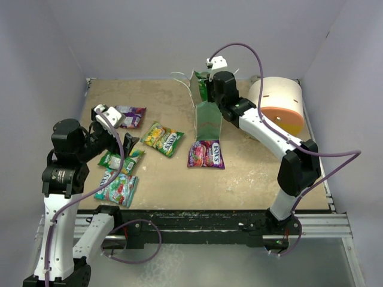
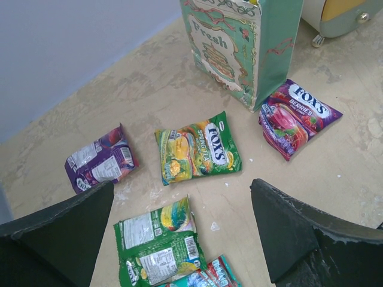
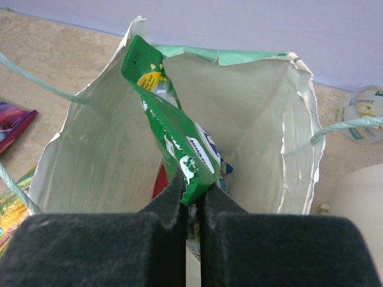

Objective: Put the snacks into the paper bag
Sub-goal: Place the snack in the paper bag.

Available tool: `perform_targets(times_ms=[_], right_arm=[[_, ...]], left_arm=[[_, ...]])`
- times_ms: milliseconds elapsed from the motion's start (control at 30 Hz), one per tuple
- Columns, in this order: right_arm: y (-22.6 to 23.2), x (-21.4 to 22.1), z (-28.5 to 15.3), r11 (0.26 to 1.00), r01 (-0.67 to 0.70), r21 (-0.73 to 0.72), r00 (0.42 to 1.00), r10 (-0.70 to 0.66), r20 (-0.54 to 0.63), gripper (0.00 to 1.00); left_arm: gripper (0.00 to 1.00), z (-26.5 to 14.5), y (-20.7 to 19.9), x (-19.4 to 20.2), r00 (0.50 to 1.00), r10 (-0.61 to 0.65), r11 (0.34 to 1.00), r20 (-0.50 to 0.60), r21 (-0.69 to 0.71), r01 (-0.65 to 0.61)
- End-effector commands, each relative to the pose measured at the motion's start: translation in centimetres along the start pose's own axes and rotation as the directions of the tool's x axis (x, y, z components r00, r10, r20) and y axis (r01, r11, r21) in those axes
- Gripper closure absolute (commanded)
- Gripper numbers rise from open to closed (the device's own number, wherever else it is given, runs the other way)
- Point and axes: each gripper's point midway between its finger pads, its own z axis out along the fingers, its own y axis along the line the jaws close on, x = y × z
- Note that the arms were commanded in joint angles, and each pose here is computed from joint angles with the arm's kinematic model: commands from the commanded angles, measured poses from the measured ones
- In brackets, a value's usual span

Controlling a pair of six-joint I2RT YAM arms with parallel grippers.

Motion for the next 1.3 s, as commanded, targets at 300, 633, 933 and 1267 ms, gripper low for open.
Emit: perform_targets(times_ms=[300,633,933,1267], right_arm=[[-0.7,-5.6,-2.8,1.0,-0.03,-0.006,0.987,0.031,0.158,0.98],[0.1,-4.7,-2.6,0.997,0.05,-0.051,0.992,-0.044,0.12,0.98],[1.0,-3.2,-2.2,0.992,0.08,-0.1,0.996,-0.075,0.056,0.94],[1.3,-4.2,-2.3,0.988,0.097,-0.121,0.994,-0.09,0.069,0.85]], left_arm=[[0.01,-0.2,0.2,-1.0,0.999,0.014,1.0,0.047,-0.011,-0.013],[0.01,-0.1,0.2,-0.7,0.999,0.012,1.0,0.044,-0.011,-0.012],[0.01,0.0,0.1,-0.6,0.999,0.012,1.0,0.042,-0.005,-0.011],[0.01,0.0,0.2,-0.4,0.999,0.016,1.0,0.033,-0.009,-0.016]])
